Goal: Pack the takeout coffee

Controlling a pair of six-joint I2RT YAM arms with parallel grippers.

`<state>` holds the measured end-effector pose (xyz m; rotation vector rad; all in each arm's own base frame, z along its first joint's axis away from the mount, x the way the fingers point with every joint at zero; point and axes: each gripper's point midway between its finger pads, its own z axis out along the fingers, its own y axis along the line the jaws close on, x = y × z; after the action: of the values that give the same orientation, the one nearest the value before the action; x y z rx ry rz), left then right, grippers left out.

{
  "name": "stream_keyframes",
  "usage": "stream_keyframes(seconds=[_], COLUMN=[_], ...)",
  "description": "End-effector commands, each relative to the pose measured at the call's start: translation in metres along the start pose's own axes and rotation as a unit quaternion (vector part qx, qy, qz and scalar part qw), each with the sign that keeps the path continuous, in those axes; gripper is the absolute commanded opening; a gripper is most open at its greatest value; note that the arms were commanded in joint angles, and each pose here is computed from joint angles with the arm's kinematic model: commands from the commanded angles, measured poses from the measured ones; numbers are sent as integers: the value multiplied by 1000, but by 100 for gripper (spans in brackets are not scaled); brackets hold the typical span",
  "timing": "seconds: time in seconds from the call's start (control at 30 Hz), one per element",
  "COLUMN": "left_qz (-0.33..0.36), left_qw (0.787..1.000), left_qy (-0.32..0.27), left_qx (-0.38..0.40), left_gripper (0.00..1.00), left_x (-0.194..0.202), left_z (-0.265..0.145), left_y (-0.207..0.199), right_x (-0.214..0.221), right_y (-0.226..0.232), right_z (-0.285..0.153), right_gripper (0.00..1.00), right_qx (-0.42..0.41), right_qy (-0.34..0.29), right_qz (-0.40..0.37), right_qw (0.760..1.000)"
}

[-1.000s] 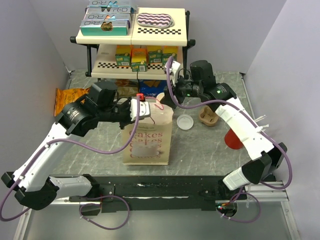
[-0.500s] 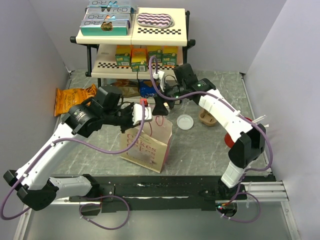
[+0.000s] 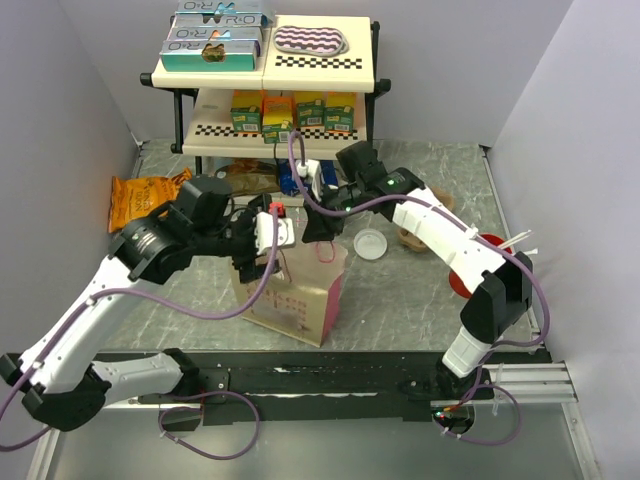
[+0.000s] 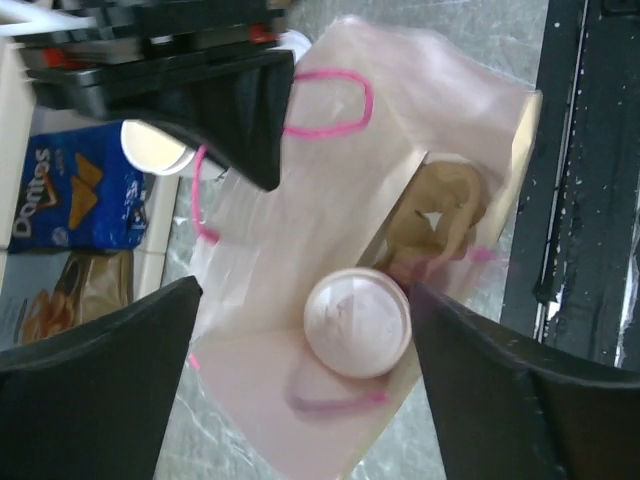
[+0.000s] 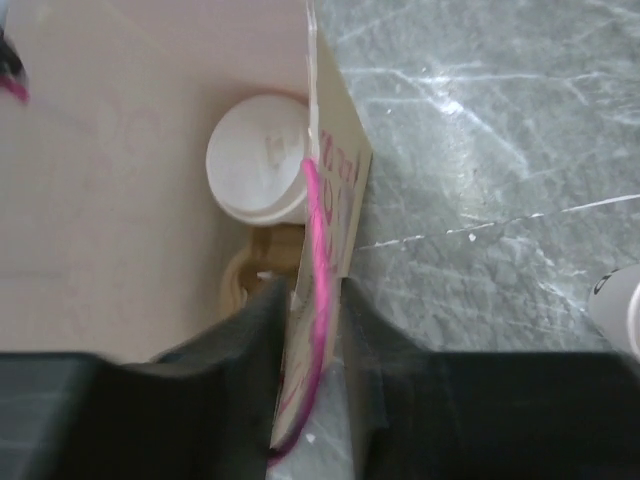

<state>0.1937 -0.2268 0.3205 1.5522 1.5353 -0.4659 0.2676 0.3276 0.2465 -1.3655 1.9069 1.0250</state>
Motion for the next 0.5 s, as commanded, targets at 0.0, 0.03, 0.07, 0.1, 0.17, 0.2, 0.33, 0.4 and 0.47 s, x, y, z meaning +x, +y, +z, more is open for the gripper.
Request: stream_keyframes(seconds=[0.0, 0.03, 0.07, 0.1, 0.17, 0.2, 0.33, 0.4, 0.47], left_qz=[19, 19, 20, 18, 22, 22, 3, -7, -25], left_qw=[999, 999, 999, 998, 997, 996, 995, 990, 983], left_qy=[-9, 0, 2, 7, 14, 17, 27, 27, 25], left_qx=[-30, -37, -46, -53, -77, -80, -100, -139, -180], left_gripper=[95, 98, 99, 99, 99, 99, 99, 100, 100], left_x=[1, 5, 7, 10, 17, 20, 35, 38, 45], left_z=[-31, -35, -44, -47, -60, -62, -66, -73, -77], left_y=[-8, -8, -11, -11, -12, -13, -17, -8, 0], right_x=[1, -2, -3, -11, -20, -28, -49, -57, -58], right_y=[14, 14, 11, 11, 9, 5, 3, 10, 17], right_z=[-9, -10, -12, -15, -20, -24, -34, -34, -33], right_gripper=[22, 17, 7, 3, 0, 0, 0, 0, 0], right_qx=[14, 17, 27, 34, 48, 63, 91, 92, 98], right_qy=[6, 3, 3, -6, -13, -17, -33, -35, -29], right_qz=[-24, -29, -33, -46, -61, -75, -117, -149, -172], right_qw=[1000, 999, 999, 998, 997, 995, 988, 984, 980])
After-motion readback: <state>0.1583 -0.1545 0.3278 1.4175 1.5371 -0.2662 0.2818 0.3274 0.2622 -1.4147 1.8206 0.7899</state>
